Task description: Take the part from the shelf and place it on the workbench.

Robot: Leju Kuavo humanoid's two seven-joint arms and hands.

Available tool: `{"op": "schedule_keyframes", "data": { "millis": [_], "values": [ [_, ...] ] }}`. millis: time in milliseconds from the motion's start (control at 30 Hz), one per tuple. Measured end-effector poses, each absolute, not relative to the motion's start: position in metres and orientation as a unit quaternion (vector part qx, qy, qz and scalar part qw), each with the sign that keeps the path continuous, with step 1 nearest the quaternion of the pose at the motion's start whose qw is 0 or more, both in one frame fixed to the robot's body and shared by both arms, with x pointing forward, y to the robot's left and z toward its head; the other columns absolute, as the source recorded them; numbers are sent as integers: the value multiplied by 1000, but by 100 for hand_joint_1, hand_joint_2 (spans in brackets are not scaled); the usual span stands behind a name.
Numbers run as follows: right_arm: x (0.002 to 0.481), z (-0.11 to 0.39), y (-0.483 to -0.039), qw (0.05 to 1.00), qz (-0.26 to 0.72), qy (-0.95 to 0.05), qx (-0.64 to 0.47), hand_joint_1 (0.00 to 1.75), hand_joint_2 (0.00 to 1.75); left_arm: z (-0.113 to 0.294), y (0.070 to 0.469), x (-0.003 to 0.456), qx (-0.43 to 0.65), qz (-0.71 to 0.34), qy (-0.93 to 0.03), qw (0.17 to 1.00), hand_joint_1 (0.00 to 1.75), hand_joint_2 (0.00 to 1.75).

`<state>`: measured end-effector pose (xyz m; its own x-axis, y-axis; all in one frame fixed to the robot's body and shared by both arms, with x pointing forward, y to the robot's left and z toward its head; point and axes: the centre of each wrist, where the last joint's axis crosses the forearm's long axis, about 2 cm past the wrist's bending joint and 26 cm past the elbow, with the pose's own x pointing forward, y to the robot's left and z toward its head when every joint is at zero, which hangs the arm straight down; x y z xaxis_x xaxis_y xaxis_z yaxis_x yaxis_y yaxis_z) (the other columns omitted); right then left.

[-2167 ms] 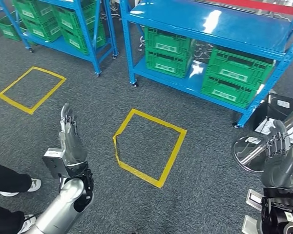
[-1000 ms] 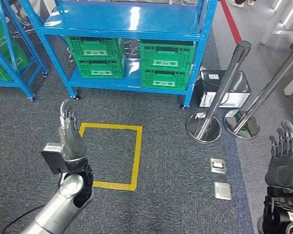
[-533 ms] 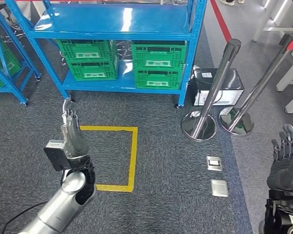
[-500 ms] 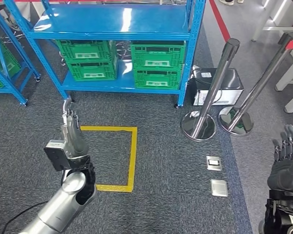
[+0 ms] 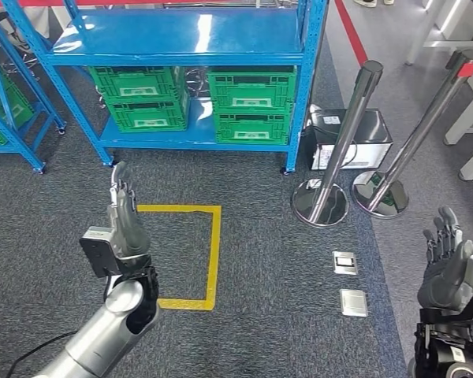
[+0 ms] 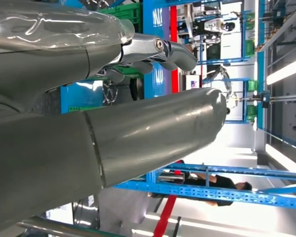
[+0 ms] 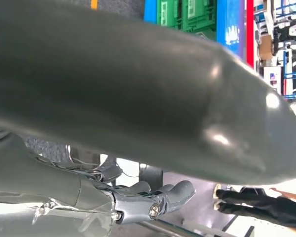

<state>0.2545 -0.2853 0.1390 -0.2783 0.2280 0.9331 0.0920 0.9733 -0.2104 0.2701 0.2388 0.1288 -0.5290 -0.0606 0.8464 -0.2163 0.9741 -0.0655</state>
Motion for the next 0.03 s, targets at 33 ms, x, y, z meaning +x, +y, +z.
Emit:
{"op": "schedule_keyframes", "data": {
  "millis": [33],
  "values": [
    [254,139,-285,593,58,-797,-100,0,0,129,239,270,79,81,-871,479,0,0]
  ]
}}
